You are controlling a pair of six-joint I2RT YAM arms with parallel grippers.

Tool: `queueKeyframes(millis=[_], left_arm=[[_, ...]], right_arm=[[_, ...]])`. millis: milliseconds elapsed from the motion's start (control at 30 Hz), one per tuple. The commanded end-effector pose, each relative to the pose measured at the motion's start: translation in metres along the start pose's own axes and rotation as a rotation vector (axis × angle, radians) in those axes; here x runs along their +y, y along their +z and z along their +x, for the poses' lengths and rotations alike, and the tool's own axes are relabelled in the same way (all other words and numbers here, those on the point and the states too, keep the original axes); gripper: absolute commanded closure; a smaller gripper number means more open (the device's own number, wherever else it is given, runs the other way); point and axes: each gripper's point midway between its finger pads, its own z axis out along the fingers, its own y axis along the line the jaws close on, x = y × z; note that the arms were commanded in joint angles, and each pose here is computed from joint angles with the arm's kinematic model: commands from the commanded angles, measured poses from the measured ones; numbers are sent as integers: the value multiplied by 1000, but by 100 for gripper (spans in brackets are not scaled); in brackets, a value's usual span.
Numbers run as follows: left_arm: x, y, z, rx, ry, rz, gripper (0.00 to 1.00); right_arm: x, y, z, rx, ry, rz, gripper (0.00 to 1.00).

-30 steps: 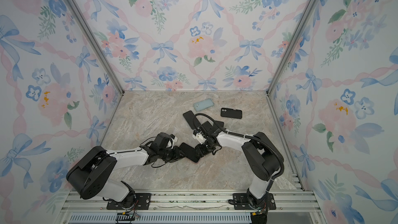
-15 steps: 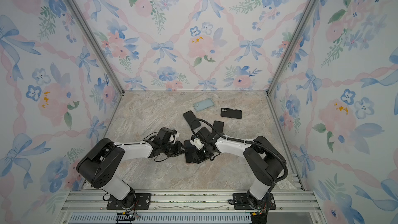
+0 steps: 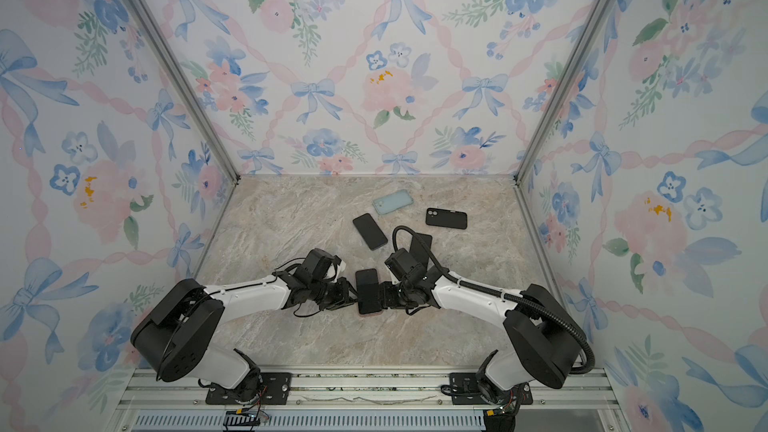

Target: Put the phone into the phone case

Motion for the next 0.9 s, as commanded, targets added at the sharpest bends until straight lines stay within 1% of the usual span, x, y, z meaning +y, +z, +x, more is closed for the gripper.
queueKeyframes(millis=[0,233,333,567,733,867], left_arm=[[9,-1,17,47,-63,-52,67],[7,1,30,80,-54,-109,65],[12,2,34,96,-60,-156,71],[7,6,34,107,-41,-160,76],[11,13,37,132,-44,-174,80],[12,15,38,142,-38,-180,86]], right_arm=[[0,-1,2,-34,83,21,44],[-1,2,8,-38,78,8,41],[-6,4,10,-23,87,27,40],[-3,9,11,-9,79,9,41],[-3,14,13,0,63,-2,42],[-4,18,14,10,57,2,42]])
